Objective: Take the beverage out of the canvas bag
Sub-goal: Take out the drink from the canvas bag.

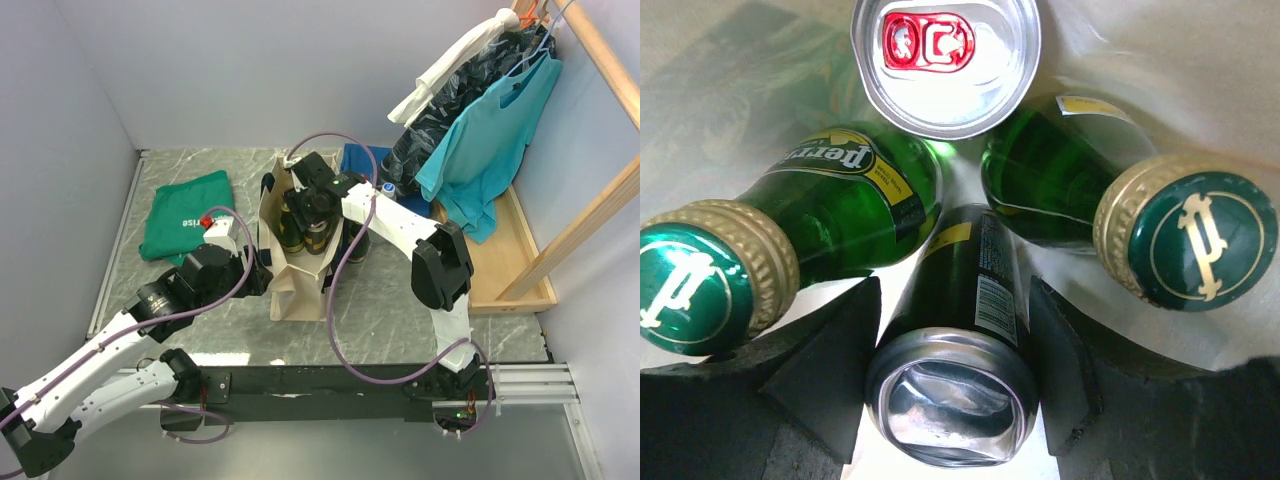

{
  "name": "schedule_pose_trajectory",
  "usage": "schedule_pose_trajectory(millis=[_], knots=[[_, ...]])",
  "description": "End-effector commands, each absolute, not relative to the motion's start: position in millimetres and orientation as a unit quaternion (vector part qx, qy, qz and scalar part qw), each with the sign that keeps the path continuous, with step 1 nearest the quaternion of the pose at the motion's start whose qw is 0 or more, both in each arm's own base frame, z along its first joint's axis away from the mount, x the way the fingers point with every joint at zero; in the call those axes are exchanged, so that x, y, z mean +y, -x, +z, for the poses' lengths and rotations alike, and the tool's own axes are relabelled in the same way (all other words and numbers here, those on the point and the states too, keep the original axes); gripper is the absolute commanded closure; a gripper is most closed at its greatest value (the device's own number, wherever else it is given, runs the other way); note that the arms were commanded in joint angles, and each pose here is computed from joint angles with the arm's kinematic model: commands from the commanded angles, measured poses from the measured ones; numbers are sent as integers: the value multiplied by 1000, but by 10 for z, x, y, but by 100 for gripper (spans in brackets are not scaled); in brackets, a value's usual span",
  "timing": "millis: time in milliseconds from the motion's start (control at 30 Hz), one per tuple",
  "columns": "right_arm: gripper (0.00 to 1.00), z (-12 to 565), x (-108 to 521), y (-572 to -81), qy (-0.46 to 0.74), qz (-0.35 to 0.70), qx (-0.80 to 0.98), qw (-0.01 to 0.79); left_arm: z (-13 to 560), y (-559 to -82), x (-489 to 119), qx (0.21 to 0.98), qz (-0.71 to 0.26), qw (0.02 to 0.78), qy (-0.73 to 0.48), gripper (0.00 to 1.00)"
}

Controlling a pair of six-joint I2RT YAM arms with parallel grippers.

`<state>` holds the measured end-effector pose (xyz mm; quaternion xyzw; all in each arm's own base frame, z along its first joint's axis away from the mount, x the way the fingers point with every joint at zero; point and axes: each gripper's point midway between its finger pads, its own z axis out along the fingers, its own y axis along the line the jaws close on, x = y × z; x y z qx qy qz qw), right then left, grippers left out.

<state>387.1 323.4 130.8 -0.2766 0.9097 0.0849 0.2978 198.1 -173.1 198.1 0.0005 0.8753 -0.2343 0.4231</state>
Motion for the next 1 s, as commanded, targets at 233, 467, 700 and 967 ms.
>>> schedule_pose_trajectory(millis=[233,467,700,967], knots=[[74,1396,3330,-3963,264,95,904,322,1996,-1948,-1722,877,-231,420,-8,28],[55,1400,3245,-3905,262,84,907,318,2001,-1945,-1732,877,-233,420,-11,28],[42,1438,3211,-3875,265,81,908,315,2000,-1946,-1737,877,-234,420,-11,27],[36,1492,3206,-3861,268,83,906,316,1974,-1949,-1747,880,-231,416,-13,27]])
